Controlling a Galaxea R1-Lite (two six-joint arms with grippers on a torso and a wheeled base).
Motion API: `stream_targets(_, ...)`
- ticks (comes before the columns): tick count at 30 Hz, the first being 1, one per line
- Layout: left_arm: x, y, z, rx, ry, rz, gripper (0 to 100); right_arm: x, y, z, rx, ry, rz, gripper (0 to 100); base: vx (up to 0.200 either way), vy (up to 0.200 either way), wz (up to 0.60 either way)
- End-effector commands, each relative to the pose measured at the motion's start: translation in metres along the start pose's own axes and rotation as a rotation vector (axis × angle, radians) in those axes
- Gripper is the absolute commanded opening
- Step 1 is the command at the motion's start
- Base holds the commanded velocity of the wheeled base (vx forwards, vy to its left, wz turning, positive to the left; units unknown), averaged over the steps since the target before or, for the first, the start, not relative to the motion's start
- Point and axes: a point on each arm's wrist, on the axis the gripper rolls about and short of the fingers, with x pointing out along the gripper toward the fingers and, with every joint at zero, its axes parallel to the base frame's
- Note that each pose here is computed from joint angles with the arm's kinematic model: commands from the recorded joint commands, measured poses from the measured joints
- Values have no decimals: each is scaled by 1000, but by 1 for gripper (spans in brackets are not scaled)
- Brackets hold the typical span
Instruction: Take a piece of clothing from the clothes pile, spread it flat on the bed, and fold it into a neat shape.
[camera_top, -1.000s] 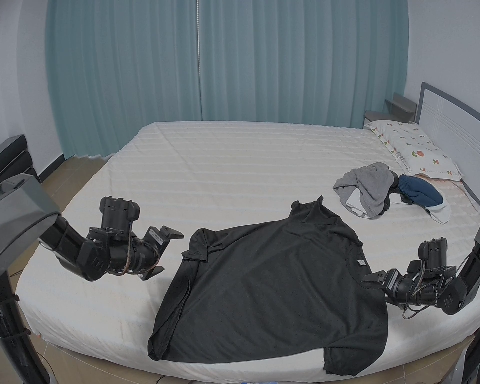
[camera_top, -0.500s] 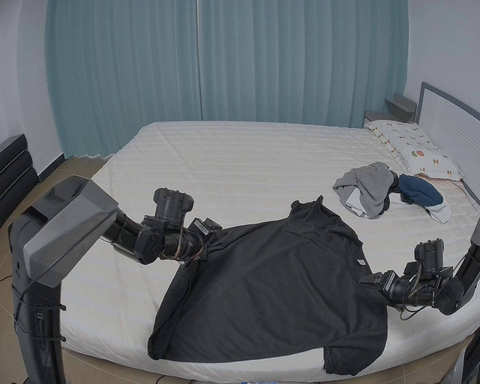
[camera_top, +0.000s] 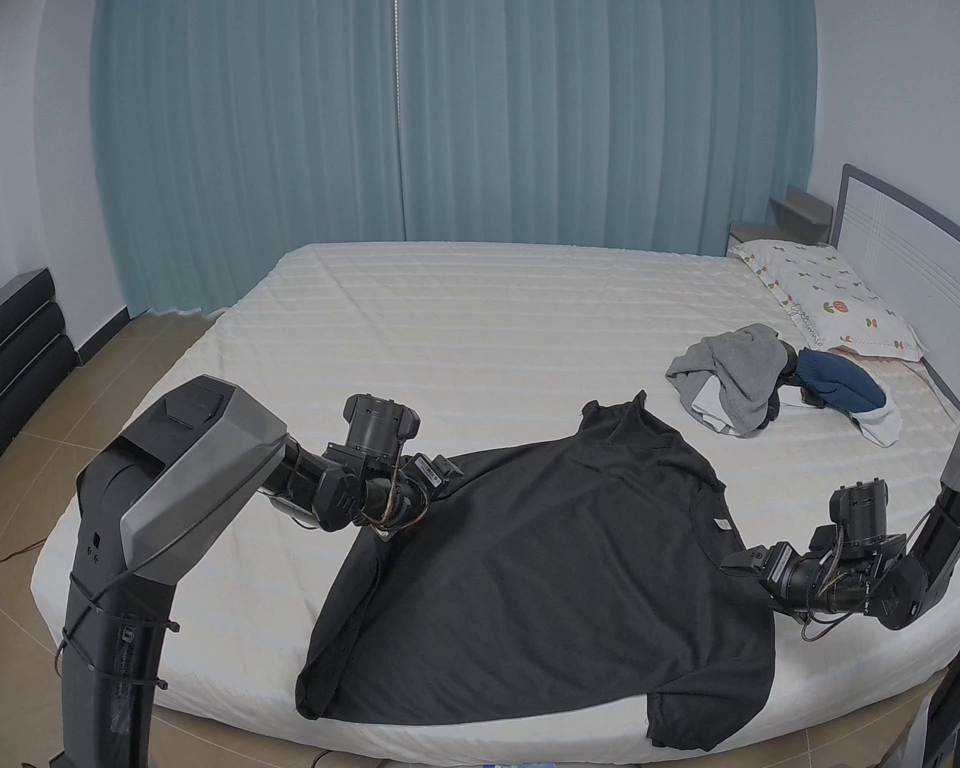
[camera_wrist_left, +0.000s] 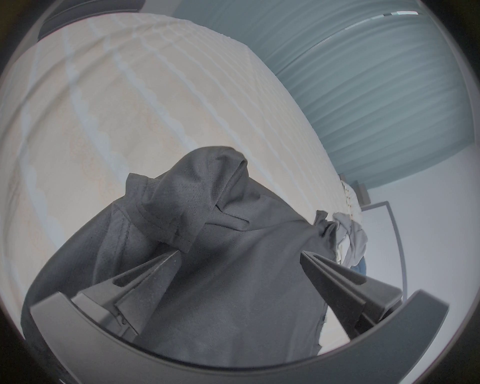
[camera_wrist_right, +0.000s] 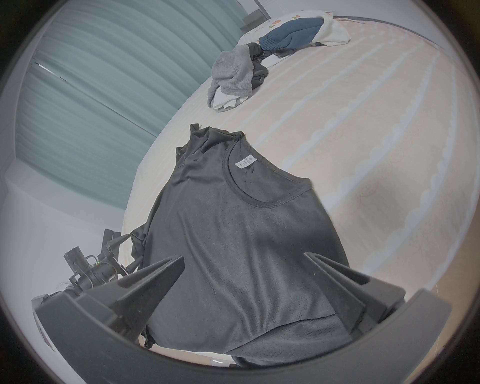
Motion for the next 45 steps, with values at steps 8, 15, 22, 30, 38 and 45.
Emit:
stream_targets(8,18,18,53,-65,-186,36,100,3,-5,1,11,2,-21,100,0,0,0)
stream_targets(15,3,20,104,-143,-321,-25,100,3,-6,1,11,5,-23,100,0,0,0)
stream_targets(22,-17,38,146,-214,-417,-72,100,4,-8,-1,12,11,-32,100,0,0,0)
stream_targets(30,-20,59,148,-222,-290,-1,100,6,-9,-2,12,18,-38,100,0,0,0)
stream_targets(38,-10,58,125,-195,-215,50,100,7,-8,-2,5,-2,-18,100,0,0,0)
stream_targets(45,0,62,110,-122,-174,81,100,6,-8,-2,4,-2,-16,100,0,0,0)
